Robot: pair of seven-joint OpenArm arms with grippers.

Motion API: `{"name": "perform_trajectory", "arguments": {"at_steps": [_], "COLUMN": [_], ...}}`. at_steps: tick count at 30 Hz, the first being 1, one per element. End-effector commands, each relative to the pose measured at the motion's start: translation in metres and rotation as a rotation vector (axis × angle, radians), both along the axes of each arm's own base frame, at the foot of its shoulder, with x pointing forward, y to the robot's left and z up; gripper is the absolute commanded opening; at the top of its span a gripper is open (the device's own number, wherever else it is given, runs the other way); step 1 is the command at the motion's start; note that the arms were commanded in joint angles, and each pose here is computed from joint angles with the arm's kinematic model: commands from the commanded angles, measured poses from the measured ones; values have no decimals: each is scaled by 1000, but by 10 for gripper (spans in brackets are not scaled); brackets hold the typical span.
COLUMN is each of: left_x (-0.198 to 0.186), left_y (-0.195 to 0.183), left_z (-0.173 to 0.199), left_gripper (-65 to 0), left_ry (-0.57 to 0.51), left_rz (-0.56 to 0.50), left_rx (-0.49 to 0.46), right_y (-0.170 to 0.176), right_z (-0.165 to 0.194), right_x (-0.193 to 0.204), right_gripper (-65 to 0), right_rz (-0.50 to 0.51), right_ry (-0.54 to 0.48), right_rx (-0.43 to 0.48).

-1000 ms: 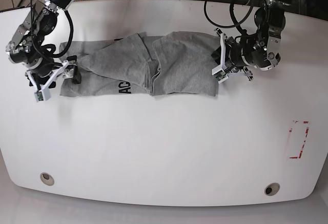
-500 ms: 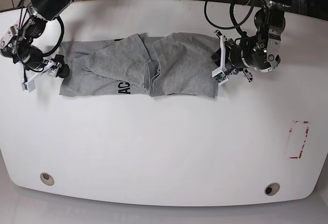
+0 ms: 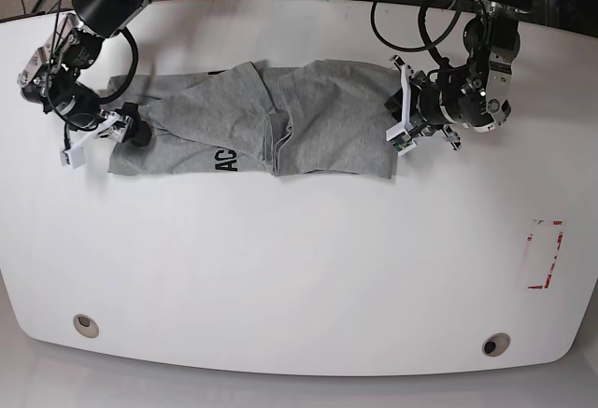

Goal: Layout the t-shirt on the table in an organized manner, then fold the t-shirt properly
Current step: 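Release the strip end with the right gripper and regrasp it further along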

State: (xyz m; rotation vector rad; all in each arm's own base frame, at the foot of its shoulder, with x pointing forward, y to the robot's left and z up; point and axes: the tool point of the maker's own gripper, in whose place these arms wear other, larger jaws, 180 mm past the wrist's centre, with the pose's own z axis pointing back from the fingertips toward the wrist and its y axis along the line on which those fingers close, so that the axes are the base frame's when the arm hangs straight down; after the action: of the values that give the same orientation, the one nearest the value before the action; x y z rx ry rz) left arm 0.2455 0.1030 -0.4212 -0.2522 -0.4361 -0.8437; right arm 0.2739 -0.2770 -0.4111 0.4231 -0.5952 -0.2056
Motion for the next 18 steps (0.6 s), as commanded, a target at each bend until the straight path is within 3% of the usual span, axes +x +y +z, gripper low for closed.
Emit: {"name": "perform_trajectory", "arguments": {"at_steps": [1,5,9,14,18], "left_x": [-5,-6,-6,-6,-4], "left_y": [12,12,13,13,13], "left_z": [-6,-7,-7,-7,-6], "left_gripper": [-560,-560,-560,-560,-560], "left_ry": [25,26,26,25,22], "left_rz": [1,1,1,1,1], "left_rx": [66,66,68,72,74], "right_y": [10,22,32,36,36], "right_z": [-5,-7,-8,-8,-3], "right_x": [-2,0,2,0,0], "right_gripper": [-89,-90,-138,-317,-531], "right_rz": [35,59,80,110,120], "right_ry": [34,36,36,39,24], "right_rx": [-3,10,16,-4,-32]}}
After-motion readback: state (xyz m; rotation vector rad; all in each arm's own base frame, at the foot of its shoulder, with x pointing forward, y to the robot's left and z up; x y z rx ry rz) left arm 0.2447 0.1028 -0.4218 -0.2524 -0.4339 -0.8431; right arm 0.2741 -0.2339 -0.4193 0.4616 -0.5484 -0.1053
